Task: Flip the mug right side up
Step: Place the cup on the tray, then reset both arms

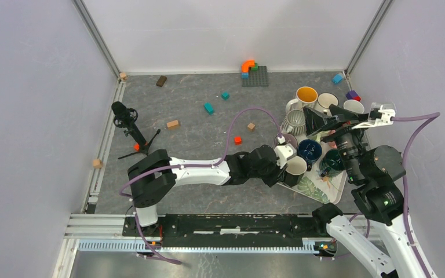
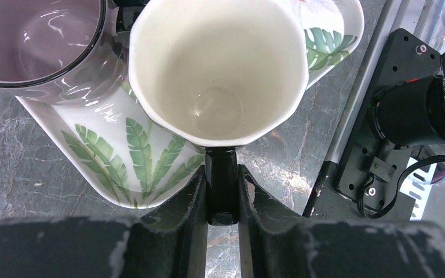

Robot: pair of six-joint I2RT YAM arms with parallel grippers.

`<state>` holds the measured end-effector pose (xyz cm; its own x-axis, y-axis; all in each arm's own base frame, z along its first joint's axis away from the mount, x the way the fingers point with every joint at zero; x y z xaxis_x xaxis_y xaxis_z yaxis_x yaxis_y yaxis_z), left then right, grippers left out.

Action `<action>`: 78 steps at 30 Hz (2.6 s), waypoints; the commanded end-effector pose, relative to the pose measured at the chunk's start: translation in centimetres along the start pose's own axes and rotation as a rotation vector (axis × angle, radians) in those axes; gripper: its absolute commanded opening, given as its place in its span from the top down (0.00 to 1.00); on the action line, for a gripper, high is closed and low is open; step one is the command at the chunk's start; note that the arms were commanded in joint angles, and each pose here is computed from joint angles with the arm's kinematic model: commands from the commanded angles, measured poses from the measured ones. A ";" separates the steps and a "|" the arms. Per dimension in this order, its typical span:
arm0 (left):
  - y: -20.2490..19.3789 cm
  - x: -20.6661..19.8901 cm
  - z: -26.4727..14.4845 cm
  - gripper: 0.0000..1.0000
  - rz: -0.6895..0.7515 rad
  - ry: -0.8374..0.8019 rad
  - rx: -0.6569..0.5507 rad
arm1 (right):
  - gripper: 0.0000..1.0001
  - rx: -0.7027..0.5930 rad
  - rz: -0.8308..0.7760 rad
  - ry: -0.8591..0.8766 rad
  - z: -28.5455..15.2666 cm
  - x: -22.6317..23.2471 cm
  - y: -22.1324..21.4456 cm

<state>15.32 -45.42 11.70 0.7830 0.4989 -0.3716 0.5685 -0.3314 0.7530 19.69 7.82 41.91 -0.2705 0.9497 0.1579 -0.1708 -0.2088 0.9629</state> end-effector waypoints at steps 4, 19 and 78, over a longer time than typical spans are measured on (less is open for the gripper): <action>1.8 -0.6 0.3 0.66 0.051 -0.005 -0.054 | 0.02 -0.038 0.016 0.017 0.6 0.4 0.7; 3.6 -1.3 -2.1 0.37 0.024 0.001 -0.084 | 0.02 -0.048 0.023 0.021 0.4 0.5 1.1; 10.5 11.0 -27.2 0.00 -0.556 0.373 -0.439 | 0.02 0.423 -0.095 0.274 5.4 4.0 -13.4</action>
<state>22.91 -21.59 28.91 0.2452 0.7896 -0.5625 0.6555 0.2925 0.6962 26.10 16.11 30.32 -0.5286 0.8454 0.0765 0.2035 0.0387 0.9783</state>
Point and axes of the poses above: each gripper's point midway between its finger pads, its own z axis out along the fingers, its own x axis along the line the jaws close on, y = z × x, the point moved 3 cm from there along -z, back along the fingers, and after that the axes turned 12 degrees about -z, right-handed, at the moved point
